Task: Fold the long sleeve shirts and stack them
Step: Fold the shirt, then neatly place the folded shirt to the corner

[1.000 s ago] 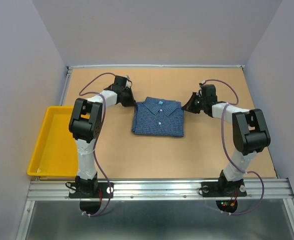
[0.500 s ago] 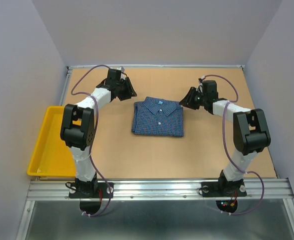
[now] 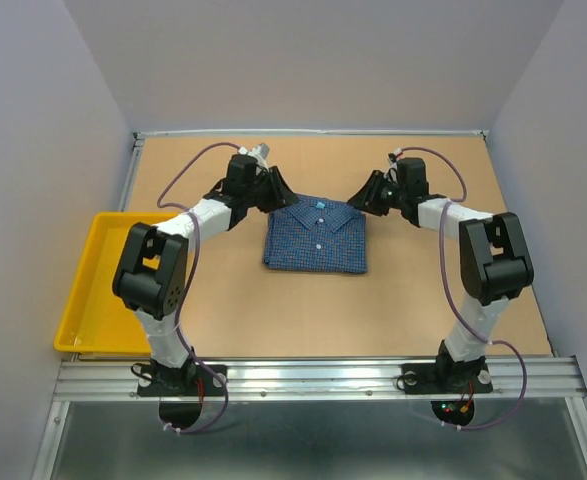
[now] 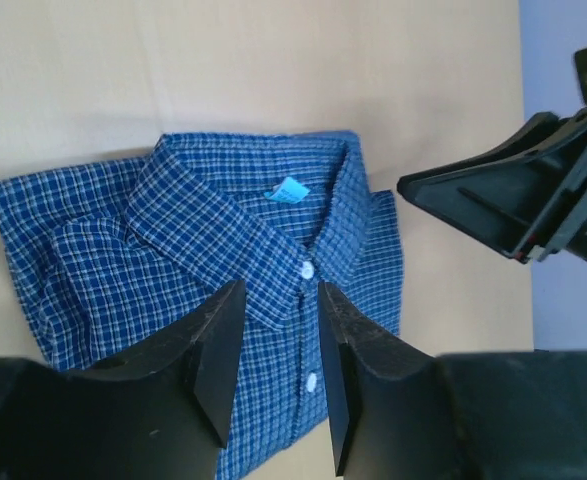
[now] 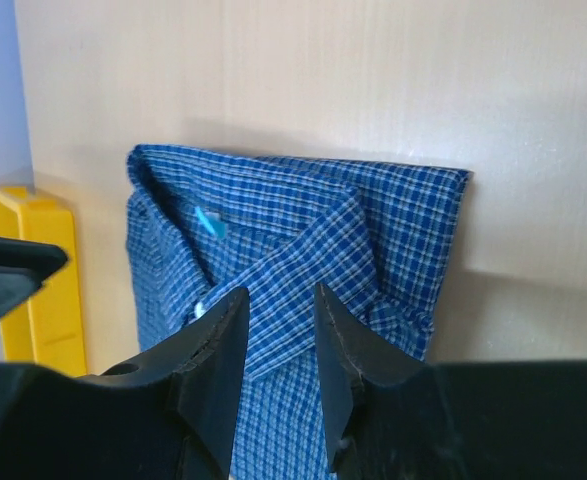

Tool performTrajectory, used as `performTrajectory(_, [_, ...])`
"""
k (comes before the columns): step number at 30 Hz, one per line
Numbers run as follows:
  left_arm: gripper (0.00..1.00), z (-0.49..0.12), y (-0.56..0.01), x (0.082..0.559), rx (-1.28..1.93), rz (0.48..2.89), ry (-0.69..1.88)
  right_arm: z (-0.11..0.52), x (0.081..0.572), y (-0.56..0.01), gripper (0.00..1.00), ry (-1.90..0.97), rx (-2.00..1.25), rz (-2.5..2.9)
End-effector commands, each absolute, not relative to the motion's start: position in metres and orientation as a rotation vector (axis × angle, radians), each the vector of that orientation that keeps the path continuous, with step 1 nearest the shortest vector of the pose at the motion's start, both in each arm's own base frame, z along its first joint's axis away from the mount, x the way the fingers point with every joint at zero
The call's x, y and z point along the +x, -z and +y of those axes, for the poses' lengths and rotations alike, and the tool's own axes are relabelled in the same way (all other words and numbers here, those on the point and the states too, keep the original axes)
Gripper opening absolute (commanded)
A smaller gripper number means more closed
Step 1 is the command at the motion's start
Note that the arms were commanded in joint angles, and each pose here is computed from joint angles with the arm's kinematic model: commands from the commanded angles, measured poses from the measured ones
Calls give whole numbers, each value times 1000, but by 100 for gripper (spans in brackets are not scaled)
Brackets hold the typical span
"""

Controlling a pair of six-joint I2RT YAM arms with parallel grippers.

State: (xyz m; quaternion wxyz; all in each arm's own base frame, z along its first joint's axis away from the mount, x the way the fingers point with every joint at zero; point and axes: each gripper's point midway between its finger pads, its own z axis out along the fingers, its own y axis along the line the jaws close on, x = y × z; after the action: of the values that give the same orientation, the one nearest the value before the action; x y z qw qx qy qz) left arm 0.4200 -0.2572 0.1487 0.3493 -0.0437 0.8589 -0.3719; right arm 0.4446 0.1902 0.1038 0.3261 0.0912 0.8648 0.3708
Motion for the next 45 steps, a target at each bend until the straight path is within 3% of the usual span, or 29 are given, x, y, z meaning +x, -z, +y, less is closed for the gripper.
performTrajectory(1, [45,-258,-105,423,-168,2283,978,196,453,-93,38,-990,239,2247])
performTrajectory(8, [43,-218,-58,421,-347,2363,873,178,448,-63,38,-883,296,2295])
performTrajectory(14, [46,-203,-88,408,-321,2326,831,161,433,-81,40,-804,363,2251])
performTrajectory(22, [58,-181,-95,371,-244,2384,686,158,380,-116,78,-889,429,2197])
performTrajectory(26, [64,-185,-77,358,-189,2443,675,165,345,-117,84,-957,475,2202])
performTrajectory(36, [64,-201,-29,337,-157,2588,655,190,272,-119,89,-1184,646,2103])
performTrajectory(40, [56,-230,-25,321,-125,2610,744,199,261,-123,92,-1268,751,2021])
performTrajectory(42, [44,-245,-24,314,-105,2619,785,201,260,-117,94,-1266,788,2008])
performTrajectory(45, [35,-277,-27,299,-75,2626,901,202,260,-110,95,-1275,853,1988])
